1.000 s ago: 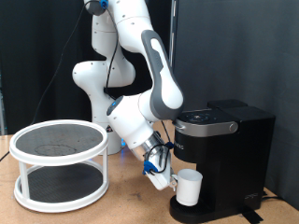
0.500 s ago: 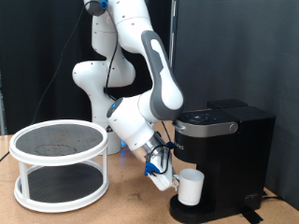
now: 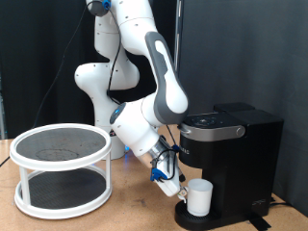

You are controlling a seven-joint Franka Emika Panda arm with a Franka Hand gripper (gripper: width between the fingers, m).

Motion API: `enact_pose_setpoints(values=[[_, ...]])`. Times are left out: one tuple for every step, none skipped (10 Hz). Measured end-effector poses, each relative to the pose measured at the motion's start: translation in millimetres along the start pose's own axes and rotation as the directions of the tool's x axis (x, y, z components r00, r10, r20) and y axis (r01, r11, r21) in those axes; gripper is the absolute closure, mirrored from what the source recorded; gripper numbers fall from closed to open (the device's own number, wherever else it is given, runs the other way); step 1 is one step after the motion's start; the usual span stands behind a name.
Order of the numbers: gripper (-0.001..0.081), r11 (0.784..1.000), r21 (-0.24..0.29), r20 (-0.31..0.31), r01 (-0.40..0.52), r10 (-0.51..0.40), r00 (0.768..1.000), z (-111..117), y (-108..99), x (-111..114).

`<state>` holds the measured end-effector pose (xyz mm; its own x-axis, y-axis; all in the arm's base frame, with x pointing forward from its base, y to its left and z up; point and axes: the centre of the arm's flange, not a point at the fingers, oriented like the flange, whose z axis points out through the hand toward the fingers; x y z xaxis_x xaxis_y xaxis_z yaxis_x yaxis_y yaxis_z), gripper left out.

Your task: Make a cup of coffee with the keurig machine

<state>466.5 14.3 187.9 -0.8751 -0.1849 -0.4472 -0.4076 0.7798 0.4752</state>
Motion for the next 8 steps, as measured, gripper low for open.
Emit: enact_pose_setpoints(values=[[0.0131, 1.000, -0.007, -0.016, 0.014, -0.014, 1.000, -3, -4, 9], [0.0131, 0.999, -0.022, -0.028, 0.029, -0.029, 0.999, -8, -8, 20], [0.0090, 0.998, -0.043, -0.027, 0.041, -0.042, 0.999, -15, -11, 31], [0.0090, 0.997, -0.066, -0.014, 0.049, -0.050, 0.999, -24, -13, 40], [0.0074, 0.995, -0.078, 0.010, 0.053, -0.053, 0.999, -33, -15, 47], [0.0074, 0.996, -0.078, 0.031, 0.051, -0.049, 0.998, -44, -19, 53], [0.0072, 0.995, -0.082, 0.048, 0.051, -0.047, 0.998, -54, -16, 56], [0.0072, 0.995, -0.082, 0.044, 0.052, -0.049, 0.998, -53, -17, 57]])
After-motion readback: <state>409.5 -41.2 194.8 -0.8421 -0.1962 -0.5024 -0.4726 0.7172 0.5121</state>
